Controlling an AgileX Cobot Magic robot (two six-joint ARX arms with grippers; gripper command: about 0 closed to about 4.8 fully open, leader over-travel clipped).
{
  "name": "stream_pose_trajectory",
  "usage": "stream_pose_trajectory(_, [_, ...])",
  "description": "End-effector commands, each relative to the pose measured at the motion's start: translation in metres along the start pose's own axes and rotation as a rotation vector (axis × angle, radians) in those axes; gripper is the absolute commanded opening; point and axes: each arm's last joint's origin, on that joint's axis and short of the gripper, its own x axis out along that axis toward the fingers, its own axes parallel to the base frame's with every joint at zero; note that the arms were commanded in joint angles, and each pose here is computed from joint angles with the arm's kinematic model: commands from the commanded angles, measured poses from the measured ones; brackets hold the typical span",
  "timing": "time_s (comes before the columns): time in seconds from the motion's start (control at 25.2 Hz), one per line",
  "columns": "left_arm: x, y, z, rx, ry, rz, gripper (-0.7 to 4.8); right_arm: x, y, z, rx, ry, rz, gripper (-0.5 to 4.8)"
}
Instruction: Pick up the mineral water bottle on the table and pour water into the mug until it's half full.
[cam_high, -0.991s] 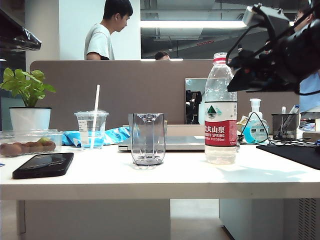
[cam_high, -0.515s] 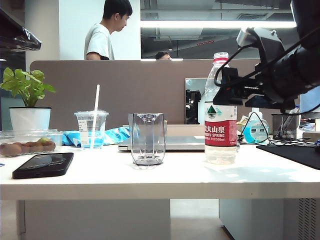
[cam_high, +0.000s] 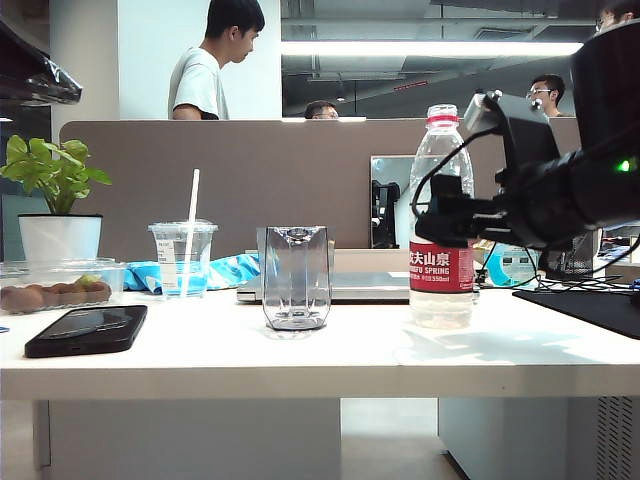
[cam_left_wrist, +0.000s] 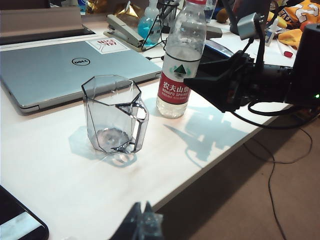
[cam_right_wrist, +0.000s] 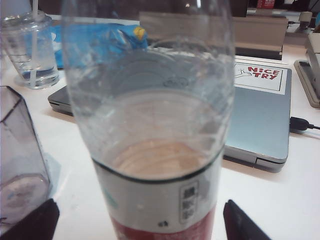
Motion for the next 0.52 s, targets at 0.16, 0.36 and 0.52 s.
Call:
stream_pose_trajectory(0.16, [0.0, 0.0, 0.002, 0.005, -0.014, -0.007, -0.04, 0.011, -0.001, -0.009, 0.001, -0.081, -0.002, 4.79])
stream_pose_trajectory(0.36, [0.0, 0.0, 0.002, 0.005, -0.014, -0.007, -0.04, 0.028, -0.002, -0.014, 0.0, -0.104, -0.006, 4.79])
stream_pose_trajectory(0.52, [0.0, 0.0, 0.002, 0.005, -0.013, -0.007, -0.04, 0.037, -0.002, -0.013, 0.003, -0.115, -0.009, 4.79])
